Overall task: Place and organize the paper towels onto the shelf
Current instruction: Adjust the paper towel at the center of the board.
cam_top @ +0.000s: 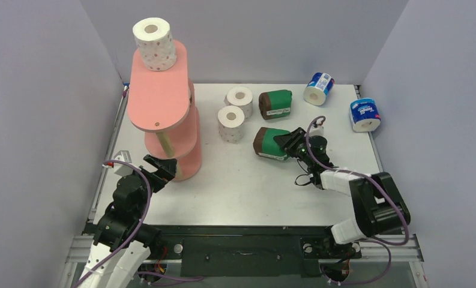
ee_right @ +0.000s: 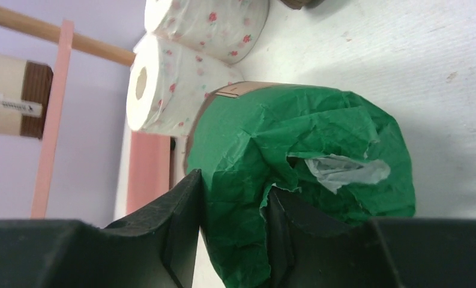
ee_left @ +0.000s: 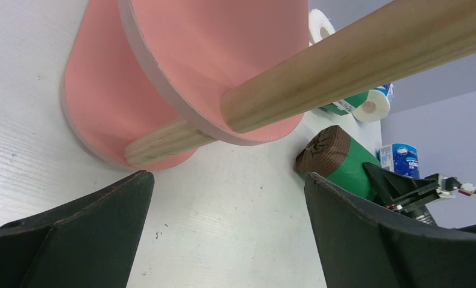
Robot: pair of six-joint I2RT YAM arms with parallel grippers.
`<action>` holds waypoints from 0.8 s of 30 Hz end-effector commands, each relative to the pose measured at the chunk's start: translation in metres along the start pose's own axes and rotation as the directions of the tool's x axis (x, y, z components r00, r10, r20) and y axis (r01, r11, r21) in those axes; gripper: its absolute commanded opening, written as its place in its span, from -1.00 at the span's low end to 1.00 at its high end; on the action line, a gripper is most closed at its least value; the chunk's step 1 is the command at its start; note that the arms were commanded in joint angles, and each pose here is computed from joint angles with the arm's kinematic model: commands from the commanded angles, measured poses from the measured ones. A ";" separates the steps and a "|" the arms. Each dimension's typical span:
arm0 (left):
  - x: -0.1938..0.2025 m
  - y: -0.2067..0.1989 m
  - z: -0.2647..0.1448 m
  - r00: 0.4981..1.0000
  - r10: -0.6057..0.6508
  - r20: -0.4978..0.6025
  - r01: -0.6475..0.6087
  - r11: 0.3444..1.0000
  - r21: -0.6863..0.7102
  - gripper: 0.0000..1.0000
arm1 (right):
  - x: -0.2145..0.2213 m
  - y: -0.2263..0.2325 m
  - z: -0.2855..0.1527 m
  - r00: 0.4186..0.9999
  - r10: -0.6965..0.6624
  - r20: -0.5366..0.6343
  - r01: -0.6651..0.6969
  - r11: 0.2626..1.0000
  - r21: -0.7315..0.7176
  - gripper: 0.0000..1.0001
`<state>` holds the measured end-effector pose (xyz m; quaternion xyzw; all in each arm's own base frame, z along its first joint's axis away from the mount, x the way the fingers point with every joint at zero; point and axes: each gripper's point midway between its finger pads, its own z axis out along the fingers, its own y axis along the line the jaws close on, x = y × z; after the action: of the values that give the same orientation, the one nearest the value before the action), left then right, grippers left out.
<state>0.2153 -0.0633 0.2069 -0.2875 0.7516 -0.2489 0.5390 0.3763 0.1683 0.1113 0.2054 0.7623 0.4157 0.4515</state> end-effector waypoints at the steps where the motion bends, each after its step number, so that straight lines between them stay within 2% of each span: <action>1: -0.006 -0.005 -0.003 1.000 -0.007 0.022 0.007 1.000 0.014 0.93 | -0.014 0.048 -0.017 0.962 -0.274 0.011 0.273 0.961 0.037 -0.60; 2: -0.006 -0.004 -0.004 1.000 -0.008 0.022 0.007 1.000 0.015 0.93 | -0.012 0.052 -0.024 0.939 -0.343 -0.018 0.344 0.935 0.083 -0.61; 5: -0.006 -0.004 -0.004 1.000 -0.013 0.025 0.013 1.000 0.018 0.93 | -0.001 0.054 -0.043 0.891 -0.444 -0.100 0.454 0.877 0.157 -0.62; 6: -0.006 -0.004 -0.004 1.000 -0.015 0.027 0.015 1.000 0.019 0.93 | -0.008 0.062 -0.050 0.867 -0.489 -0.094 0.498 0.852 0.163 -0.62; 7: -0.006 -0.003 -0.004 1.000 -0.016 0.027 0.015 1.000 0.019 0.93 | 0.001 0.057 -0.057 0.843 -0.518 -0.144 0.537 0.820 0.196 -0.63; 10: -0.005 -0.002 -0.005 0.999 -0.019 0.029 0.018 1.000 0.020 0.93 | 0.005 0.072 -0.072 0.735 -0.643 -0.215 0.678 0.705 0.206 -0.61; 13: -0.007 0.000 -0.007 0.999 -0.022 0.037 0.021 1.000 0.017 0.93 | 0.016 0.081 -0.089 0.594 -0.739 -0.318 0.804 0.554 0.216 -0.61; 17: -0.011 0.002 -0.011 0.998 -0.019 0.055 0.019 1.000 0.009 0.93 | 0.033 0.087 -0.099 0.447 -0.792 -0.415 0.894 0.406 0.187 -0.61; 24: -0.010 0.006 -0.015 0.998 -0.029 0.059 0.029 1.000 0.003 0.93 | 0.069 0.105 -0.100 0.248 -0.841 -0.481 0.968 0.232 0.093 -0.59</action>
<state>0.2048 -0.0525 0.2112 -0.2999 0.7368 -0.2462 0.5538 0.2461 0.2343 0.1669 -0.2425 0.8805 0.0156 0.4071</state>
